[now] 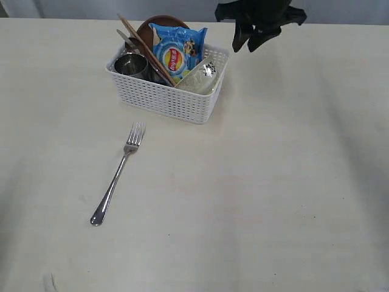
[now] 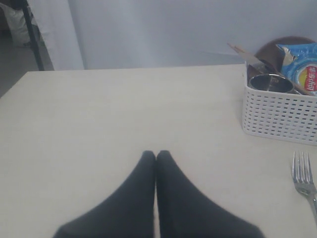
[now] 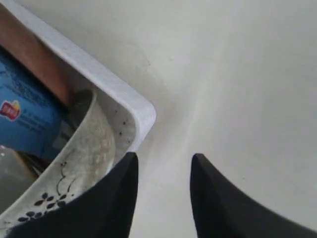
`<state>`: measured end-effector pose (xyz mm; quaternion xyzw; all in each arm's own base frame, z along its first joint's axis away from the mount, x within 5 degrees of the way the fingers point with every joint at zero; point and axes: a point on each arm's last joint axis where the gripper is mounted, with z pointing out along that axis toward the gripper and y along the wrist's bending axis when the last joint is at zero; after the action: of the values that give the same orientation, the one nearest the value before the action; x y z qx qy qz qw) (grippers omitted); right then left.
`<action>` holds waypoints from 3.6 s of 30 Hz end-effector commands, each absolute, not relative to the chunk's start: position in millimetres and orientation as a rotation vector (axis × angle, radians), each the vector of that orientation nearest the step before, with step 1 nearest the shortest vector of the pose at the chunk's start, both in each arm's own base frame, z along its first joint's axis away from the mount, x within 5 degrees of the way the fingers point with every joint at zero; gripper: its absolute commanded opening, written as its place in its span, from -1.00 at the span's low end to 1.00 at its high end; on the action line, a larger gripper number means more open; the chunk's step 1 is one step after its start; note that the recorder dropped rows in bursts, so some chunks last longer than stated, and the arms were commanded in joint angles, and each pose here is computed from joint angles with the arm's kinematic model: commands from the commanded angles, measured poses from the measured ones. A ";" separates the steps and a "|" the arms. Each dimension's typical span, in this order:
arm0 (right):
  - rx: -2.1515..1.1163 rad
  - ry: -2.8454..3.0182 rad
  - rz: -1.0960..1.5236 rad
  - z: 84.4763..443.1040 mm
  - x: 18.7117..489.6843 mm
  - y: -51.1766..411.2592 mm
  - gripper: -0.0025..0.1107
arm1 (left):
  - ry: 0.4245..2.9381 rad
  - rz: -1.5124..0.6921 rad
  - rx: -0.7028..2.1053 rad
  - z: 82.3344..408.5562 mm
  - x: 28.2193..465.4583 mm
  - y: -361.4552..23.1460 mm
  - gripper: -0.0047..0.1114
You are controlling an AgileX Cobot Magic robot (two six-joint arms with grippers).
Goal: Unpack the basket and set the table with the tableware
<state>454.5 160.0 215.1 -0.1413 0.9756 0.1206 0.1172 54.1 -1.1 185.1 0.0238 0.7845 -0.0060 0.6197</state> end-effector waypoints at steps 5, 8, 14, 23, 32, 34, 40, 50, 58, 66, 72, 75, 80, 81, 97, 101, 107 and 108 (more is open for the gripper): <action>-0.371 2.833 0.445 183.7 460.8 177.0 -0.35 | 1.805 -0.022 0.046 184.1 54.0 -1.3 -0.92; -0.366 2.854 0.445 174.4 461.6 177.4 -0.35 | 1.805 -0.022 0.046 184.1 54.0 -1.3 -0.92; -0.381 2.885 0.427 169.3 460.2 176.3 -0.54 | 1.805 -0.022 0.046 184.1 54.0 -1.3 -0.92; -0.329 2.878 0.330 174.8 468.4 156.4 -0.96 | 1.805 -0.022 0.046 184.1 54.0 -1.3 -0.92; -0.094 2.979 0.238 182.7 476.6 72.3 -0.96 | 1.805 -0.020 0.048 184.1 54.0 -1.3 -0.92; -0.132 3.000 0.230 185.5 474.4 63.8 -0.96 | 1.805 -0.020 0.048 184.1 54.0 -1.3 -0.92; -0.227 3.001 0.220 184.8 473.4 63.5 -0.96 | 1.805 -0.020 0.048 184.1 54.0 -1.3 -0.92; -0.231 3.000 0.223 186.1 472.3 70.4 -0.17 | 1.805 -0.020 0.048 184.1 54.0 -1.3 -0.92; -0.267 2.910 0.097 228.0 465.5 62.0 -0.16 | 1.805 -0.020 0.048 184.1 54.0 -1.3 -0.92; -0.637 2.671 0.372 286.2 445.4 95.9 -0.16 | 1.805 -0.020 0.048 184.1 54.0 -1.3 -0.92; -1.062 2.435 0.521 286.4 427.6 177.2 -0.16 | 1.805 -0.022 0.046 184.1 54.0 -1.3 -0.92; -1.186 2.360 0.462 272.8 420.1 218.7 -0.16 | 1.805 -0.022 0.046 184.1 54.0 -1.3 -0.92; -1.250 2.280 0.240 244.3 418.3 263.3 -0.16 | 1.805 -0.022 0.046 184.1 54.0 -1.3 -0.92; -1.239 2.279 0.217 240.6 418.9 266.9 -0.16 | 1.805 -0.022 0.046 184.1 54.0 -1.3 -0.92; -1.262 2.310 0.048 210.2 430.7 263.6 -0.49 | 1.805 -0.022 0.046 184.1 54.0 -1.3 -0.92; -1.269 2.323 0.047 204.0 431.4 264.0 -0.70 | 1.805 -0.019 0.049 184.1 54.0 -1.3 -0.92; -1.281 2.314 0.041 205.0 430.8 264.7 -0.96 | 1.805 -0.019 0.049 184.1 54.0 -1.3 -0.92; -1.283 2.313 0.035 205.0 430.9 264.4 -0.96 | 1.805 -0.019 0.049 184.1 54.0 -1.3 -0.92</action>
<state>430.5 266.0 202.9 -0.4669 0.8497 0.0153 0.2444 54.1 -1.1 185.1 0.0238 0.7845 -0.0060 0.6197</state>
